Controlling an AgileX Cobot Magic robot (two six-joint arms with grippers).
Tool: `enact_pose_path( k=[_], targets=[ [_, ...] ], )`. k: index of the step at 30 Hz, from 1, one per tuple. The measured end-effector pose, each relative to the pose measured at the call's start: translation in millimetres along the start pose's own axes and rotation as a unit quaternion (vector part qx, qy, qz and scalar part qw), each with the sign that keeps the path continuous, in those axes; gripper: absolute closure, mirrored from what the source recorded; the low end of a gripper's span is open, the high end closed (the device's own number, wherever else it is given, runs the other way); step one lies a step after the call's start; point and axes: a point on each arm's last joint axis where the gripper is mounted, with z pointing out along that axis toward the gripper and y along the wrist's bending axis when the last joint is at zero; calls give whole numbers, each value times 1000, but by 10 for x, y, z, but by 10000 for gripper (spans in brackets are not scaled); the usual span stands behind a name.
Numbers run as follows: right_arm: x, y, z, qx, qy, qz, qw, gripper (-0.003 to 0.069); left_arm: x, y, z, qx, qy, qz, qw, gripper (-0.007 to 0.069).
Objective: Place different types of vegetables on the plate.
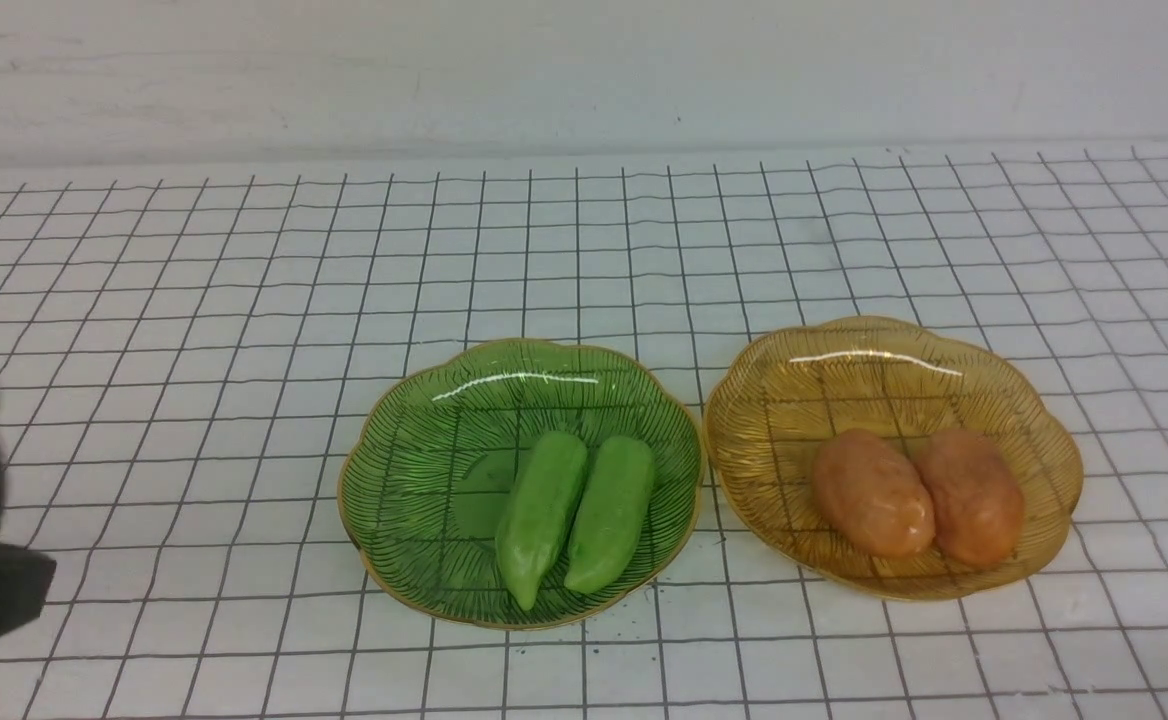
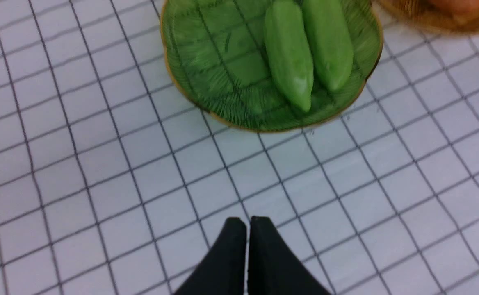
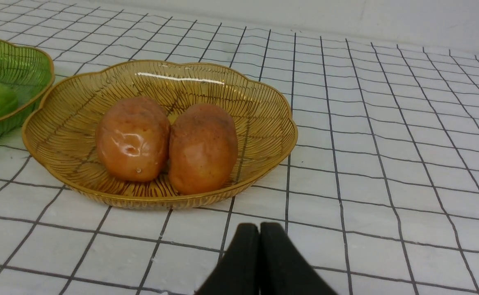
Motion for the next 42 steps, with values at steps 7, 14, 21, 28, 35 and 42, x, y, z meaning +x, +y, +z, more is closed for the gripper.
enact_pose_path(
  k=[7, 14, 21, 28, 35, 42],
  targets=[
    [0, 0, 0, 0, 0, 0, 1000, 673, 397, -4, 322, 18, -148, -15, 989, 633],
    [0, 0, 0, 0, 0, 0, 1000, 673, 594, 3, 567, 19, -150, -16, 988, 633],
    [-1, 0, 0, 0, -1, 0, 1000, 673, 721, 8, 656, 17, -111, -15, 994, 633],
    [-1, 0, 0, 0, -1, 0, 1000, 673, 883, 19, 791, 15, -132, -15, 991, 633],
    [-1, 0, 0, 0, -1, 0, 1000, 673, 1531, 160, 1052, -55, -167, -56, 983, 633],
    [1, 0, 1, 0, -1, -1, 1000, 673, 1676, 266, 965, -156, -248, -104, 950, 633]
  ],
)
